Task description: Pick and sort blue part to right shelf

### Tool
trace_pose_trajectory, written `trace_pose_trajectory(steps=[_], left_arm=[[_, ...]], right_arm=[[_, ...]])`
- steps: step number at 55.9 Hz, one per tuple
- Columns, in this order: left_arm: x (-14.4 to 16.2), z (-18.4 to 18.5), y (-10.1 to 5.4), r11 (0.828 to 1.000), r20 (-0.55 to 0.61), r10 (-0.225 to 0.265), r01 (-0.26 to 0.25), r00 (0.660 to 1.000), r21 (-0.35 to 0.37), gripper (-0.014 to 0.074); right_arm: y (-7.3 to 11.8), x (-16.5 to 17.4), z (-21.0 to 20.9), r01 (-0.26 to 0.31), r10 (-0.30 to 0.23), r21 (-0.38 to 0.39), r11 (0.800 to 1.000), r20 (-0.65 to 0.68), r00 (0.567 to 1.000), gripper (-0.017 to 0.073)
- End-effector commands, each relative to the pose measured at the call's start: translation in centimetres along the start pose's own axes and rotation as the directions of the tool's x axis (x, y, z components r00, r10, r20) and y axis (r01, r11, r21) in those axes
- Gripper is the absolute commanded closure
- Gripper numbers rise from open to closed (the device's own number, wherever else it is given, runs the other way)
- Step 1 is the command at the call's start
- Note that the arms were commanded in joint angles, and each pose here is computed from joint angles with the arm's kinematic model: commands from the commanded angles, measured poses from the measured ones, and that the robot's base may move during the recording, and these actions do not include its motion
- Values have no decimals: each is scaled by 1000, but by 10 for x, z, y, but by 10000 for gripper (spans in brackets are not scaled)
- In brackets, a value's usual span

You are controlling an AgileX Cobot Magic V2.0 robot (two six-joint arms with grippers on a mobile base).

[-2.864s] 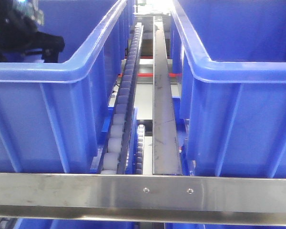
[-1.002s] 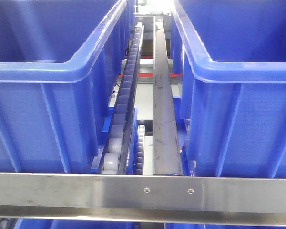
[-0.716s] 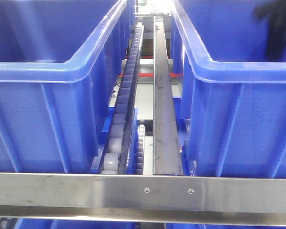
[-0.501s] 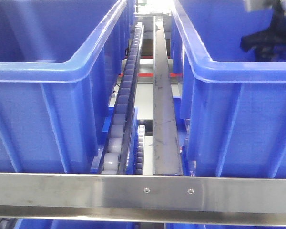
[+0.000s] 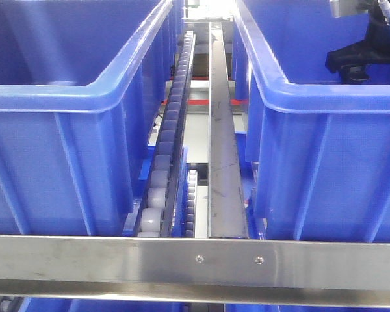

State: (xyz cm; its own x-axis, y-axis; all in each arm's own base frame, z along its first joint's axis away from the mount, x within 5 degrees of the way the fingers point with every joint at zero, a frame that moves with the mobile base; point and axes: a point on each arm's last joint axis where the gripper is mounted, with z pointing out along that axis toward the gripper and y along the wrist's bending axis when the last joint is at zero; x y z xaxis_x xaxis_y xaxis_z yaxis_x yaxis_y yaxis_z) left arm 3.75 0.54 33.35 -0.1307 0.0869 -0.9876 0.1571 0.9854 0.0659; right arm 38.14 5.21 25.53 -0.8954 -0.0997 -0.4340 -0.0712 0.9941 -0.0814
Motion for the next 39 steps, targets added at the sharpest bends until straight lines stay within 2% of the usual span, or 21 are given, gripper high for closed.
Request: trace_pose_trajectory(steps=[1,11,24,31,39], left_arm=[[-13,-2,-1,1000,83,9,-10,997,14,471],[-13,-2,-1,1000,83,9,-10,997,14,471],[-13,-2,-1,1000,83,9,-10,997,14,471],[-13,-2,-1,1000,83,9,-10,997,14,471],[-13,-2,-1,1000,83,9,-10,997,14,471]], right_arm=[[-7,-14,-39,5,-6,11,1000,144,990,-48],[-11,-7,-79,4,-4,2,1000,258,966,-47],[-16,44,-130,10,0,-20,1000,452,892,-29],[-19,80,-148,12,4,-28,1000,520,854,102],[-24,127,-177,7,15,-33,999,610,792,363]])
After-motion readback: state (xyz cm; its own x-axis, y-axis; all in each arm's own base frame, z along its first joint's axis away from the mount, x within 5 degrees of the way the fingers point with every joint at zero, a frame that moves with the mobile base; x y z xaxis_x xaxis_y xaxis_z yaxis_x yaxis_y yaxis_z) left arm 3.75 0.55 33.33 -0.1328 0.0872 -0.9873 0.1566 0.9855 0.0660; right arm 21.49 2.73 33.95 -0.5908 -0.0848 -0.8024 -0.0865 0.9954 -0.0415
